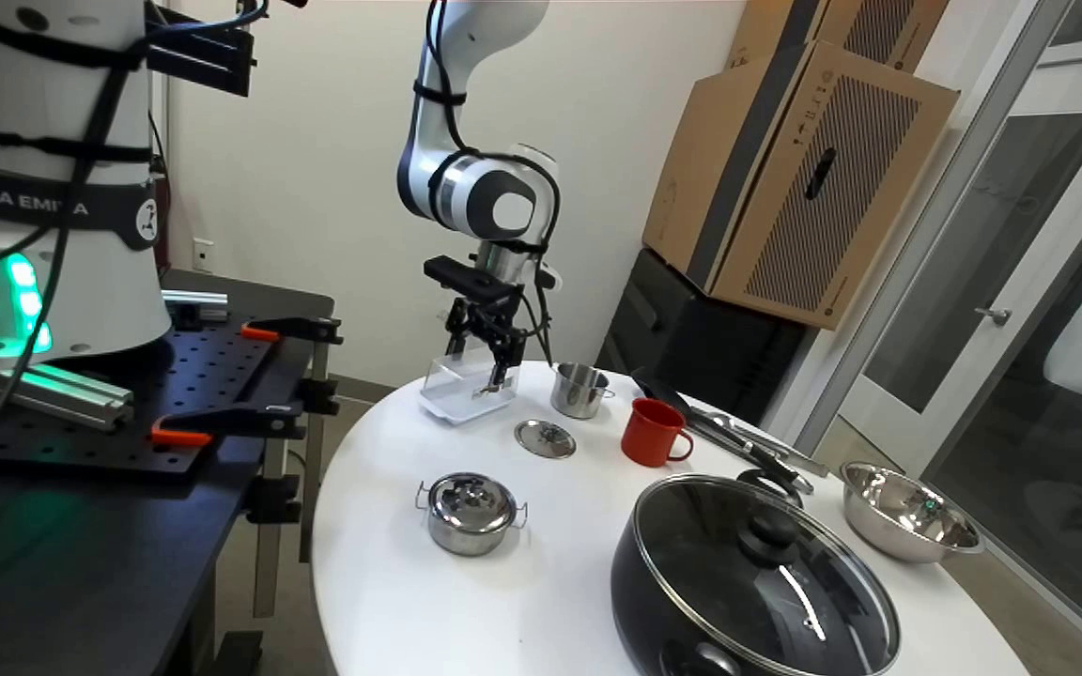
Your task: Pick up the plastic lunch box and put it on the white lid. Pick up the lid from the table and put it on the silver pot. Pick up the lid from the other silver pot and put it on the table.
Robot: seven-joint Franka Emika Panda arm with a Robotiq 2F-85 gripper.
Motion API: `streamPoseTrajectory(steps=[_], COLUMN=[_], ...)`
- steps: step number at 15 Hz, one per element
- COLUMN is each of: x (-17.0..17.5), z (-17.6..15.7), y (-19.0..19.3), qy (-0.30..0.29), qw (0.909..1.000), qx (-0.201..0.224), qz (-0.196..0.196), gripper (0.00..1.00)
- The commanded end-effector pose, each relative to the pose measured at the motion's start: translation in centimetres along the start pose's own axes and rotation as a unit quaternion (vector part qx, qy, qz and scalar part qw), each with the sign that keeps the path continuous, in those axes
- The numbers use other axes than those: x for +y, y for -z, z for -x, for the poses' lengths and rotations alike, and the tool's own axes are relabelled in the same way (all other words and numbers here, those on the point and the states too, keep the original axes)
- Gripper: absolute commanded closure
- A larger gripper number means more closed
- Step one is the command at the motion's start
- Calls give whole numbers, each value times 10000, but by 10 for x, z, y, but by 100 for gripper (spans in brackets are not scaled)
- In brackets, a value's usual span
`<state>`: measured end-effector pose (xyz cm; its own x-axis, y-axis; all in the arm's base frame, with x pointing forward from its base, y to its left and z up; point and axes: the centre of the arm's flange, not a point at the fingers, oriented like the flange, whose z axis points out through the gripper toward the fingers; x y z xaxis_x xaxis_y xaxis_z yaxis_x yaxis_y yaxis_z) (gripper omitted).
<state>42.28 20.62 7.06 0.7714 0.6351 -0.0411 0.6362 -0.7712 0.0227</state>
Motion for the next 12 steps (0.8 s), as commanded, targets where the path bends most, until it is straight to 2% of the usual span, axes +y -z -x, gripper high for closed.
streamPoseTrajectory(steps=[1,12], x=[-3,4], z=[-2,-2], y=[-2,42], qy=[-83,25], qw=[10000,9996], qx=[36,274], qz=[23,-109], gripper=[0,0])
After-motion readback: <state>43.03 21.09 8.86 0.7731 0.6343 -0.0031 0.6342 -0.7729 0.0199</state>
